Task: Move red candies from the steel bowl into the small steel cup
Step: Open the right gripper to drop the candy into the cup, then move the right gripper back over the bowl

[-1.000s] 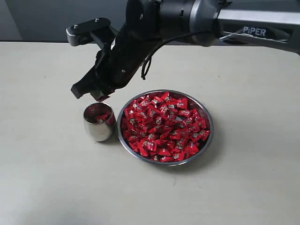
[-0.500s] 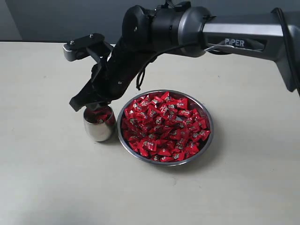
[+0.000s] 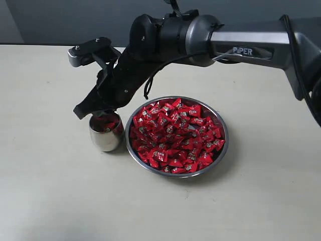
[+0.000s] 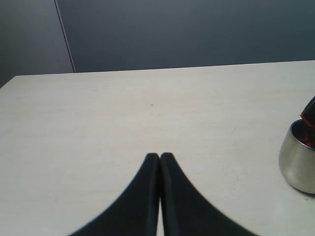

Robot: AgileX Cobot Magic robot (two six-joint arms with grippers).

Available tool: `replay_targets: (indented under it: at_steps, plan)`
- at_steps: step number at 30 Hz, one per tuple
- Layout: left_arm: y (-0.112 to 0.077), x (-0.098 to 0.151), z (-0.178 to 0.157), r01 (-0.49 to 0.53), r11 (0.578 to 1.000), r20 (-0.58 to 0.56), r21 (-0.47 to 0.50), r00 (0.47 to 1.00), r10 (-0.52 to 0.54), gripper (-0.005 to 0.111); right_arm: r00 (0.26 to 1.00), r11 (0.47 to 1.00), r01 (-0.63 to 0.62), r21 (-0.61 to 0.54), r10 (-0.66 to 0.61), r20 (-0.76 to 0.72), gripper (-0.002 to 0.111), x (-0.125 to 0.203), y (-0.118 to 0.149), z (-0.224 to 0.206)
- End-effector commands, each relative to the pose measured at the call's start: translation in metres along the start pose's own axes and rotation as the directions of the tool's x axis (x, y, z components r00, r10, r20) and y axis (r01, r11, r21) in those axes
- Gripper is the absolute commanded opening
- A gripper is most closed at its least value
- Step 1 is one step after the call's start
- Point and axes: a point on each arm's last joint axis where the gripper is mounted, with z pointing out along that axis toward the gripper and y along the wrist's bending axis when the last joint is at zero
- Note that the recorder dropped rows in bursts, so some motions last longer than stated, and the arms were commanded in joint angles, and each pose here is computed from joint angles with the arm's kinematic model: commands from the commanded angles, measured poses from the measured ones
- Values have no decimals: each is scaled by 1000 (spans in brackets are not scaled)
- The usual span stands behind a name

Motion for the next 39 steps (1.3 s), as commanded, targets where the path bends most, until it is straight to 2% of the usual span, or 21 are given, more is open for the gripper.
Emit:
replay_targets:
  at_steps: [1,2,9,10,11,12,18,23,30,34,36,39]
  plan:
    - [0,1,0,4,1000,3,0,1000,-4,0,1000,1000,16,7,-16,16,40,-2,-1,-1]
    - [0,1,0,4,1000,3,0,1000,-4,0,1000,1000,16,8,-16,17,43,-3,-1,-1]
    - [0,1,0,4,1000,3,0,1000,-4,0,999,999,27,22,-28,29,33,-4,-2,-4]
    - [0,1,0,4,1000,3,0,1000,-4,0,999,999,20,26,-21,32,25,-5,-2,-6]
    - [0,1,0,4,1000,3,0,1000,-4,0,999,999,17,38,-18,29,9,-6,-2,-10]
    - [0,1,0,4,1000,3,0,1000,-4,0,1000,999,15,47,-16,24,0,-6,-2,-12]
    - [0,1,0,4,1000,3,0,1000,-4,0,998,996,25,84,-30,56,0,-9,0,-33]
    - [0,1,0,4,1000,3,0,1000,-4,0,997,984,7,178,-21,76,-1,2,-7,-51]
    - [0,1,0,4,1000,3,0,1000,-4,0,995,968,-102,227,100,22,-1,49,-41,-78]
    - [0,1,0,4,1000,3,0,1000,-4,0,990,950,-137,281,126,58,-1,81,-55,-98]
    - [0,1,0,4,1000,3,0,1000,-4,0,992,953,-129,273,120,46,-1,91,-55,-99]
    - [0,1,0,4,1000,3,0,1000,-4,0,998,987,-52,149,47,36,-1,89,-40,-89]
